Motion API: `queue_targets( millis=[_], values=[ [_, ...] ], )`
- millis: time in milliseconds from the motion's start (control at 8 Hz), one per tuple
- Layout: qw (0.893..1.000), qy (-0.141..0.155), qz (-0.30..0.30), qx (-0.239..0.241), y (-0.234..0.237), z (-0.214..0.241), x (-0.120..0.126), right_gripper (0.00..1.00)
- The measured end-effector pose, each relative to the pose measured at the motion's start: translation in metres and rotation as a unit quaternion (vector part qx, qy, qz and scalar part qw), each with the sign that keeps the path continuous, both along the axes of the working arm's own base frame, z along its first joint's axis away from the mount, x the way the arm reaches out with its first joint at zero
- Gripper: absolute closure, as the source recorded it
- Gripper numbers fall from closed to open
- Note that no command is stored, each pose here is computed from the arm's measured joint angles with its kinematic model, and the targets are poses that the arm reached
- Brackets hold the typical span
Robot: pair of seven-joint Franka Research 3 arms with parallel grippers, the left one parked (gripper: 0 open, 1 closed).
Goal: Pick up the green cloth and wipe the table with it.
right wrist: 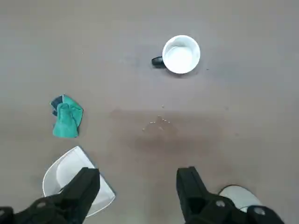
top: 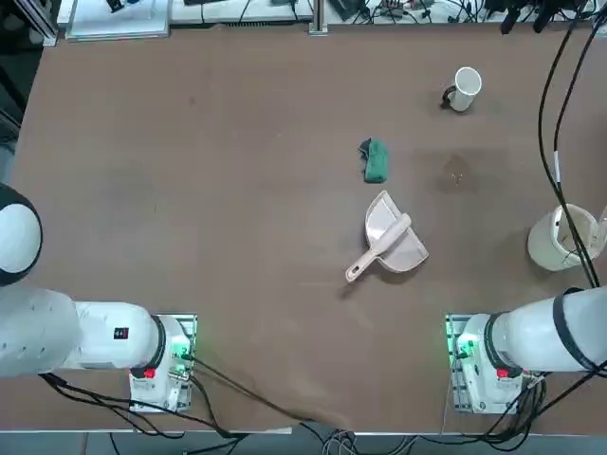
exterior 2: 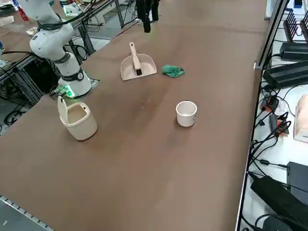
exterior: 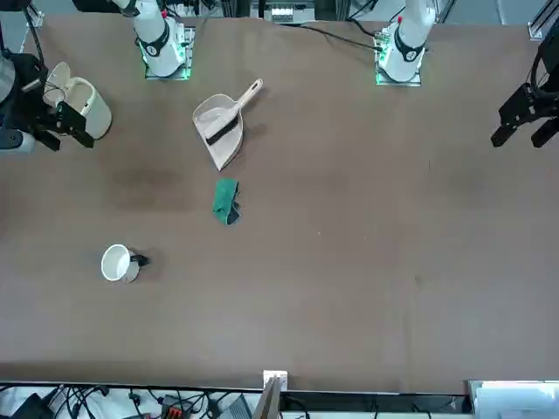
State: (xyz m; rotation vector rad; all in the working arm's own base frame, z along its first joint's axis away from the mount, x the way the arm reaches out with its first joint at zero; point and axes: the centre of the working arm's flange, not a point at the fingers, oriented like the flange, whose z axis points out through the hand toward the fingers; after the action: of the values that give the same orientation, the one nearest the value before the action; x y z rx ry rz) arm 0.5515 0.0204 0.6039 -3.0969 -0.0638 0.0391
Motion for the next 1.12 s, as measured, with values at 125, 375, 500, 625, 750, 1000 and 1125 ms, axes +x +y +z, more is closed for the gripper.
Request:
queue_targets(
  millis=[125,375,500,625,750,1000,1125],
  values=[
    [1.000,0.003,0.002,0.001,0.006,-0.001,0.000,0.00],
    [1.000,0.017,0.011,0.000,0.041,-0.015,0.000,0.00],
    [1.000,0.024,0.020,-0.001,0.067,-0.027,0.000,0.00],
    [0.999,0.025,0.029,-0.002,0.100,-0.046,0.000,0.00],
    [0.999,0.021,0.032,-0.003,0.137,-0.073,-0.003,0.00],
    [1.000,0.010,0.025,-0.007,0.218,-0.141,-0.016,0.00],
    [0.999,0.011,0.030,-0.011,0.252,-0.179,-0.021,0.00]
  ],
)
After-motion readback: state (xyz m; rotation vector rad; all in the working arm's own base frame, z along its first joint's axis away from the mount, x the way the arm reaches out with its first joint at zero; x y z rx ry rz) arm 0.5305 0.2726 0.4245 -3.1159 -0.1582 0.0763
